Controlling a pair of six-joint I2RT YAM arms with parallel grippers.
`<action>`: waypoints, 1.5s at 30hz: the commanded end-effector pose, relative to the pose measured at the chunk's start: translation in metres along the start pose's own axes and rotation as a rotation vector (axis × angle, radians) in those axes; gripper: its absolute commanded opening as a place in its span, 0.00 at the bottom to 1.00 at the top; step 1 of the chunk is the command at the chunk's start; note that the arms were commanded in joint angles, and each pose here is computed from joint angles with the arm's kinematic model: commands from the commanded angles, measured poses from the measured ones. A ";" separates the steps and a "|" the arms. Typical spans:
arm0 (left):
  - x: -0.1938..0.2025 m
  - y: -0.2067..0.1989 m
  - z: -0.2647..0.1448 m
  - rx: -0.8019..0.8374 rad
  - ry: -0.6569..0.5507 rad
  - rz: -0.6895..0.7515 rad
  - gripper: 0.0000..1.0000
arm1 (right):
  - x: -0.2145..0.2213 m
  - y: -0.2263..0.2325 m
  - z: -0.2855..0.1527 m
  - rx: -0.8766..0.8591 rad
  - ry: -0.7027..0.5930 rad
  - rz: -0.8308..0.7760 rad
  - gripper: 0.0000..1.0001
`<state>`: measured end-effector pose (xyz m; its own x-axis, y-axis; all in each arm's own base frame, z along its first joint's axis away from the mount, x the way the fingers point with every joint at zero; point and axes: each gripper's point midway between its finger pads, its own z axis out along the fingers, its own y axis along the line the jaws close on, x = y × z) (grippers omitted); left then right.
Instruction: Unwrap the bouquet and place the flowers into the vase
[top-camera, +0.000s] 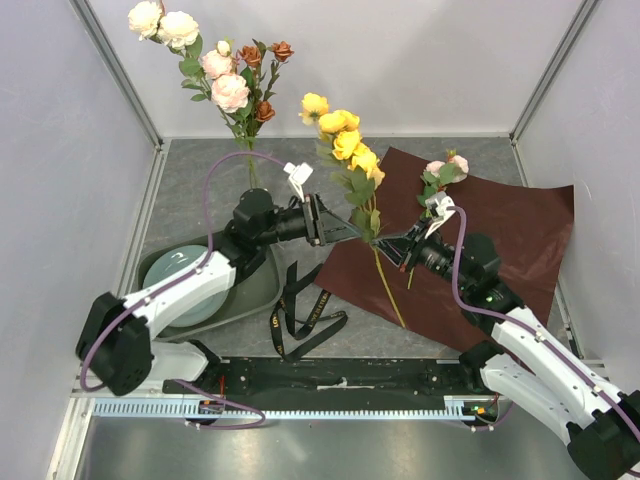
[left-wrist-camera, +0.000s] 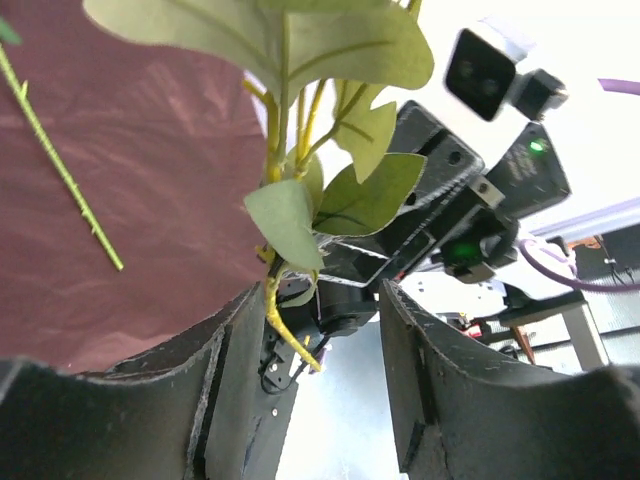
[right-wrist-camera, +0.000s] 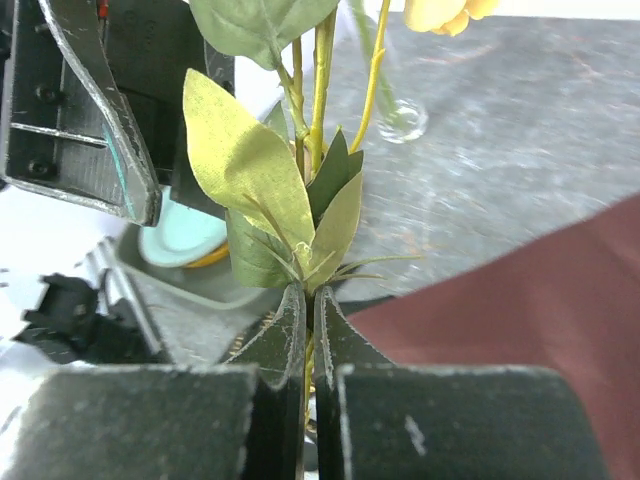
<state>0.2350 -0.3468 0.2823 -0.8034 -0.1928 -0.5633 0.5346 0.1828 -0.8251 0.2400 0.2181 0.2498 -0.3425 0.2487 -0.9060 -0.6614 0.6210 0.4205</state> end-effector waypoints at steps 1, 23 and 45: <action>-0.019 -0.047 -0.022 0.128 -0.130 0.117 0.57 | -0.026 0.053 -0.006 -0.262 -0.075 0.011 0.00; -0.080 -0.067 -0.055 0.095 -0.281 0.038 0.60 | -0.018 0.071 -0.015 -0.364 -0.012 -0.042 0.00; -0.087 -0.063 -0.046 0.047 -0.279 0.060 0.29 | -0.012 0.069 -0.014 -0.358 0.025 -0.072 0.00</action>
<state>0.2633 -0.2983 0.3576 -0.7101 -0.4331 -0.5551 0.5377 0.1754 -0.8247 0.1923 0.2447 0.2639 -0.3796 0.1793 -0.9076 -0.8300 0.3673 0.4197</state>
